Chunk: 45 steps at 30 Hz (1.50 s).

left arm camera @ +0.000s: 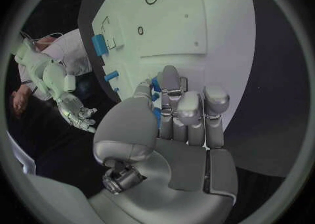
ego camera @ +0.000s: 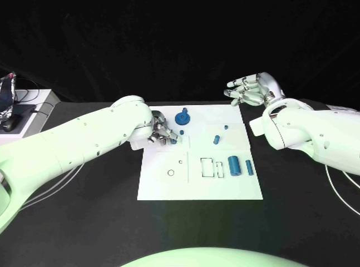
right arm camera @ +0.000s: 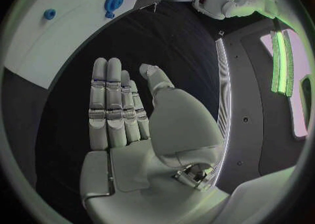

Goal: Assemble the parts on the task board

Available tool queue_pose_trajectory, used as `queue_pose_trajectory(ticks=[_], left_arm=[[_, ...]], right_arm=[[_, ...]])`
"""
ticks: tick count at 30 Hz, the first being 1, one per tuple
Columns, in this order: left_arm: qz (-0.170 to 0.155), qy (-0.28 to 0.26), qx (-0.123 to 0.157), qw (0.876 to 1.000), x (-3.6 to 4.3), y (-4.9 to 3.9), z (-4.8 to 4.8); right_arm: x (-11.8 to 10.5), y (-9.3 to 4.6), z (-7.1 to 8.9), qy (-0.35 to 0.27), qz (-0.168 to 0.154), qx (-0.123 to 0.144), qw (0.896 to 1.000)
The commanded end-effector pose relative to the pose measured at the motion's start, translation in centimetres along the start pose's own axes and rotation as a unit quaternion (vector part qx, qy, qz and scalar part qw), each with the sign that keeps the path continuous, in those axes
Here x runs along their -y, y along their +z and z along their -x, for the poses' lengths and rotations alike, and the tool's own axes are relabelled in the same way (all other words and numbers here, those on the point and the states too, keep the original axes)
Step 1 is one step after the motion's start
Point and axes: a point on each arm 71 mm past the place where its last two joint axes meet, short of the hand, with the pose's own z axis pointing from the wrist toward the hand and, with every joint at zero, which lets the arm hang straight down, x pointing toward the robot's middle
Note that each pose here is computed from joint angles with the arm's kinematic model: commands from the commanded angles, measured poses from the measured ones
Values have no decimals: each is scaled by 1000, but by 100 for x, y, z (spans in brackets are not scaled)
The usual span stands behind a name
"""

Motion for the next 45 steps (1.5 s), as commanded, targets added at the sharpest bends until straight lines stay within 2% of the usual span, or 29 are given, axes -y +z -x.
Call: queue_pose_trajectory(ticks=[1,13,19,24,26,32,36,40,45], left_arm=[[3,1,-1,1000,-12,-5,-12],[-11,-7,0,1000,-7,-81,-21],[-30,-45,12,998,35,-151,55],[-41,-82,22,996,8,-204,156],[-43,-92,26,995,-25,-221,197],[-44,-121,38,991,-185,-268,363],[-45,-147,59,986,-334,-283,520],[-39,-159,86,983,-452,-270,679],[-26,-162,105,981,-533,-242,811]], right_arm=[[-8,-5,-7,-3,7,-7,1000],[7,-12,4,-4,6,-5,1000],[22,-12,9,-5,5,-4,1000],[33,-13,14,-6,4,-3,1000],[36,-14,17,-6,4,-3,1000],[50,-18,39,-7,4,1,1000],[61,-17,60,-6,5,3,1000],[69,-13,73,-5,5,6,1000],[69,-12,75,-4,5,7,1000]])
